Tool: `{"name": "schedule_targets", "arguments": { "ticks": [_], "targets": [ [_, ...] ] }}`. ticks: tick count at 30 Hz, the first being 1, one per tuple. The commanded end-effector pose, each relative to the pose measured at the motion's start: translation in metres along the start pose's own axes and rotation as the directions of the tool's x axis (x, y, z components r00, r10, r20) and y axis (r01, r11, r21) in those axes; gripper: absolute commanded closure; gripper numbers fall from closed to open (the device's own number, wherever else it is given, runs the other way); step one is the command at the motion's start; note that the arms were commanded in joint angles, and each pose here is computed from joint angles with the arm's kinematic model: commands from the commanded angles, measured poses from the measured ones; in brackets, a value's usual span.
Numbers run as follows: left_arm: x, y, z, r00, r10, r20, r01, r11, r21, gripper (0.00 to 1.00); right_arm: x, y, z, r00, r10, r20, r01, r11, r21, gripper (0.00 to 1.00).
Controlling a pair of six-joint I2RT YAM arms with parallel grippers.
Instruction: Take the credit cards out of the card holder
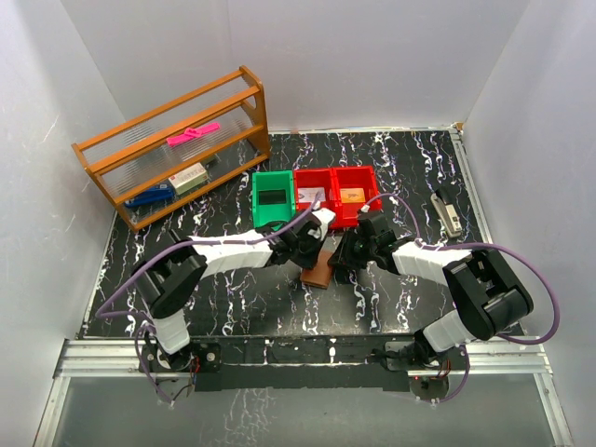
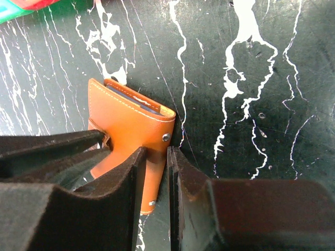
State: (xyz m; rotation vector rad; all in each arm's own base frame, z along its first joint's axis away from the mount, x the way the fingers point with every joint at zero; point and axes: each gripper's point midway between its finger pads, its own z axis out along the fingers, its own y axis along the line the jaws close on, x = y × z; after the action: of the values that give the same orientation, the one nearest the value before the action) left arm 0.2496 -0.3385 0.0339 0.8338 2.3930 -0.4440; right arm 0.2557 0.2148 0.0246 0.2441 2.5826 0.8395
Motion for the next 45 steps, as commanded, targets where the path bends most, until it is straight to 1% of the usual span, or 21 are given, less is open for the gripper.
{"name": "schedule_targets", "arguments": {
  "ticks": [1,5,10,13,15,16,19,21,25,28,31,33,34,36,38,39,40,42,43,44,45],
  "targets": [
    [0.016,0.023,-0.004,0.988,-0.151,-0.032,0.151,0.989,-0.001,1.00,0.016,-0.021,0.001,0.999,0.004,-0.040,-0.001,0.997,0.074,0.79],
    [0.020,0.032,-0.012,0.983,-0.181,-0.025,0.181,0.983,-0.017,1.00,0.016,-0.022,0.000,0.999,0.002,-0.040,0.001,0.997,0.078,0.79],
    [0.016,0.031,-0.020,0.964,-0.267,0.008,0.266,0.963,0.051,1.00,0.016,-0.023,0.001,0.999,0.002,-0.042,0.002,0.996,0.086,0.79],
    [0.013,0.028,-0.022,0.952,-0.306,0.014,0.304,0.948,0.093,1.00,0.015,-0.018,0.000,0.999,-0.011,-0.042,0.014,0.998,0.064,0.78],
    [0.012,0.026,-0.024,0.944,-0.330,0.018,0.326,0.939,0.110,1.00,0.011,-0.007,-0.003,0.999,-0.037,-0.038,0.038,0.999,0.015,0.74],
    [0.011,0.025,-0.025,0.941,-0.339,0.017,0.335,0.935,0.116,1.00,0.013,0.007,-0.007,0.997,-0.060,-0.053,0.057,0.997,-0.055,0.70],
    [0.010,0.019,-0.027,0.931,-0.364,0.013,0.359,0.922,0.142,1.00,0.010,0.041,-0.017,0.995,-0.090,-0.048,0.078,0.974,-0.212,0.52],
    [0.011,0.018,-0.027,0.923,-0.384,0.015,0.377,0.914,0.152,1.00,0.014,0.047,-0.014,0.994,-0.087,-0.067,0.069,0.969,-0.236,0.49],
    [0.010,0.016,-0.028,0.911,-0.411,0.026,0.402,0.901,0.165,1.00,0.023,0.039,0.006,0.992,-0.064,-0.107,0.043,0.982,-0.184,0.49],
    [0.010,0.014,-0.029,0.906,-0.423,0.025,0.413,0.894,0.173,1.00,0.031,0.025,0.022,0.989,-0.100,-0.107,0.094,0.994,-0.055,0.50],
    [0.007,0.016,-0.033,0.901,-0.431,0.048,0.418,0.893,0.169,1.00,0.032,0.004,0.031,0.986,-0.140,-0.089,0.150,0.980,0.128,0.63],
    [0.005,0.018,-0.038,0.898,-0.435,0.064,0.421,0.892,0.164,1.00,0.030,-0.009,0.029,0.988,-0.145,-0.055,0.153,0.968,0.199,0.74],
    [0.005,0.019,-0.040,0.897,-0.436,0.069,0.421,0.892,0.162,1.00,0.028,-0.012,0.027,0.988,-0.145,-0.044,0.151,0.965,0.215,0.79],
    [0.004,0.021,-0.044,0.897,-0.434,0.080,0.420,0.895,0.153,1.00,0.025,-0.022,0.023,0.988,-0.151,-0.024,0.152,0.954,0.260,0.85],
    [0.004,0.026,-0.048,0.910,-0.405,0.084,0.394,0.911,0.124,1.00,0.026,-0.023,0.023,0.985,-0.169,-0.037,0.173,0.949,0.262,0.88],
    [0.006,0.031,-0.050,0.921,-0.380,0.080,0.373,0.923,0.095,0.93,0.027,-0.021,0.023,0.983,-0.179,-0.047,0.185,0.951,0.248,0.88],
    [0.004,0.035,-0.054,0.934,-0.349,0.083,0.344,0.937,0.069,0.66,0.030,-0.019,0.024,0.982,-0.179,-0.056,0.187,0.955,0.231,0.86],
    [0.002,0.043,-0.065,0.958,-0.275,0.084,0.275,0.961,0.023,0.46,0.034,-0.013,0.025,0.982,-0.177,-0.067,0.187,0.964,0.191,0.83],
    [0.001,0.044,-0.070,0.969,-0.233,0.086,0.232,0.972,0.021,0.38,0.035,-0.012,0.025,0.982,-0.175,-0.069,0.185,0.966,0.180,0.82],
    [0.000,0.042,-0.074,0.978,-0.188,0.085,0.186,0.982,0.037,0.33,0.036,-0.010,0.025,0.983,-0.170,-0.071,0.180,0.969,0.170,0.81],
    [0.000,0.040,-0.076,0.986,-0.145,0.079,0.142,0.989,0.052,0.31,0.036,-0.008,0.025,0.983,-0.167,-0.071,0.177,0.971,0.161,0.81]
  ]
}}
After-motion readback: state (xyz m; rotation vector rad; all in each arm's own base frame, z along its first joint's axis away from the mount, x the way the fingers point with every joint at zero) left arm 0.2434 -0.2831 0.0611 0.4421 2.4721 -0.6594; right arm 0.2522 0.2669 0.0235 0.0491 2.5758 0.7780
